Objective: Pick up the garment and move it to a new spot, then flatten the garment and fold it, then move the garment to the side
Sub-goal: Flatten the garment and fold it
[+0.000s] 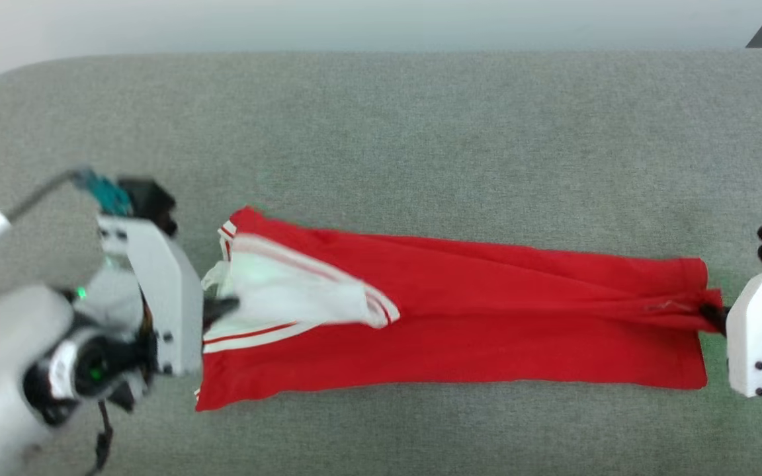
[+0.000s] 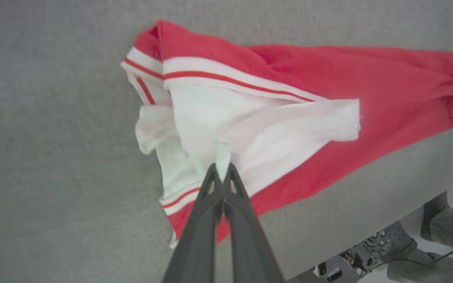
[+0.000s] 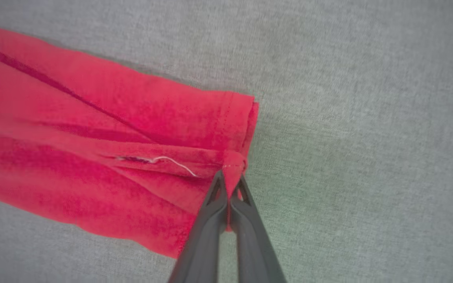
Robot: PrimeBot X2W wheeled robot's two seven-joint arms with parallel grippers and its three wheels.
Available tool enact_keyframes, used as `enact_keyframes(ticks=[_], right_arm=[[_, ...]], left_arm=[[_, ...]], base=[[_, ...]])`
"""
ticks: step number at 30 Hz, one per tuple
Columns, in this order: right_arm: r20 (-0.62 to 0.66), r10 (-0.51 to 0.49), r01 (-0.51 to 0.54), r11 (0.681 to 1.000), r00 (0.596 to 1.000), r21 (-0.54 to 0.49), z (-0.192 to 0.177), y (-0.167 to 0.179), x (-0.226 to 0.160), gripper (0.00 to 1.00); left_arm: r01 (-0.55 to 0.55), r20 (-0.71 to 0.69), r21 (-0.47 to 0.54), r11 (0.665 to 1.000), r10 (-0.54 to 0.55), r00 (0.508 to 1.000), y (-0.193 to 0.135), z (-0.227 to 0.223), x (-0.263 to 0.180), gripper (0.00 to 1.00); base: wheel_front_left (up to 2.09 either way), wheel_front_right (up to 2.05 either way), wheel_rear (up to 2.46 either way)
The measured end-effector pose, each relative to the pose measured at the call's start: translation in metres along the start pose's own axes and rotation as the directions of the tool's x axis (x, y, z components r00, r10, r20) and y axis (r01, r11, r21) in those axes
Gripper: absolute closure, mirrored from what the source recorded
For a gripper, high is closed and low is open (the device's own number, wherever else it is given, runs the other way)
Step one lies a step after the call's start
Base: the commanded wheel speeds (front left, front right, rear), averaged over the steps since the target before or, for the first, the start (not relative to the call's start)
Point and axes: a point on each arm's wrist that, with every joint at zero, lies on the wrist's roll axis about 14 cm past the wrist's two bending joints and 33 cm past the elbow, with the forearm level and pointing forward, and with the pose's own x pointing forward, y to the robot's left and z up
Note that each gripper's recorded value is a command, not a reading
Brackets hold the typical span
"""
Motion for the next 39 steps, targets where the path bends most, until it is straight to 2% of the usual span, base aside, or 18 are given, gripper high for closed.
enact_keyframes(ticks=[4, 9, 10, 11, 13, 14, 16, 17, 18, 25, 29, 34, 39], right_arm=[[-0.034, 0.027, -0.027, 0.999, 0.999, 0.022, -0.012, 0.01, 0.007, 1.0], [-0.077, 0.038, -0.036, 0.999, 0.996, 0.031, -0.02, 0.015, 0.013, 1.0], [-0.079, 0.038, -0.036, 0.999, 0.996, 0.026, -0.019, 0.015, 0.013, 1.0], [-0.079, 0.036, -0.035, 0.999, 0.996, 0.023, -0.018, 0.015, 0.013, 1.0], [-0.064, 0.036, -0.034, 0.999, 0.997, 0.02, -0.012, 0.015, 0.012, 0.76], [-0.059, 0.033, -0.032, 0.999, 0.998, 0.015, -0.01, 0.015, 0.01, 0.58], [-0.041, 0.031, -0.03, 0.999, 0.999, 0.012, -0.005, 0.014, 0.006, 0.05], [-0.034, 0.035, -0.035, 0.999, 0.999, 0.013, -0.002, 0.015, 0.004, 0.05], [-0.031, 0.037, -0.037, 0.999, 0.999, 0.014, -0.001, 0.015, 0.002, 0.0], [0.031, 0.034, -0.034, 0.999, 0.999, -0.003, 0.015, 0.018, -0.021, 0.0], [0.068, 0.032, -0.033, 0.999, 0.997, 0.016, 0.019, 0.017, -0.035, 0.0], [0.096, 0.011, -0.015, 0.999, 0.995, 0.047, 0.017, 0.013, -0.049, 0.0], [0.101, -0.011, 0.003, 0.997, 0.995, 0.08, 0.013, 0.009, -0.057, 0.0]], left_arm=[[0.004, -0.059, -0.061, 0.998, -0.008, 0.998, 0.002, -0.028, 0.014, 1.0], [0.015, -0.09, -0.104, 0.995, -0.025, 0.996, 0.003, -0.04, 0.03, 1.0], [0.025, -0.09, -0.115, 0.993, -0.036, 0.995, 0.002, -0.04, 0.032, 0.94], [0.032, -0.095, -0.117, 0.993, -0.043, 0.995, 0.0, -0.04, 0.033, 0.8], [0.025, -0.082, -0.099, 0.995, -0.033, 0.996, 0.004, -0.037, 0.033, 0.4], [0.022, -0.073, -0.096, 0.995, -0.029, 0.997, 0.005, -0.034, 0.032, 0.0], [0.024, -0.056, -0.078, 0.997, -0.029, 0.998, 0.004, -0.03, 0.029, 0.0], [0.025, -0.042, -0.076, 0.997, -0.029, 0.999, 0.004, -0.027, 0.026, 0.0], [0.023, -0.032, -0.073, 0.997, -0.026, 0.999, 0.004, -0.025, 0.024, 0.0], [0.023, 0.081, -0.047, 0.999, -0.02, 0.997, 0.001, -0.013, 0.001, 0.0], [0.022, 0.233, -0.014, 1.0, -0.018, 0.972, 0.0, 0.002, -0.019, 0.0], [0.013, 0.437, 0.034, 0.999, -0.027, 0.899, -0.003, 0.011, -0.046, 0.0], [-0.034, 0.621, 0.062, 0.997, -0.012, 0.784, -0.001, 0.013, -0.072, 0.0]], base=[[0.0, 0.0, 0.0], [0.0, 0.0, 0.0], [0.0, 0.0, 0.0], [0.0, 0.0, 0.0], [0.0, 0.0, 0.0], [0.0, 0.0, 0.0], [0.0, 0.0, 0.0], [0.0, 0.0, 0.0], [0.0, 0.0, 0.0], [0.0, 0.0, 0.0], [0.0, 0.0, 0.0], [0.0, 0.0, 0.0], [0.0, 0.0, 0.0]])
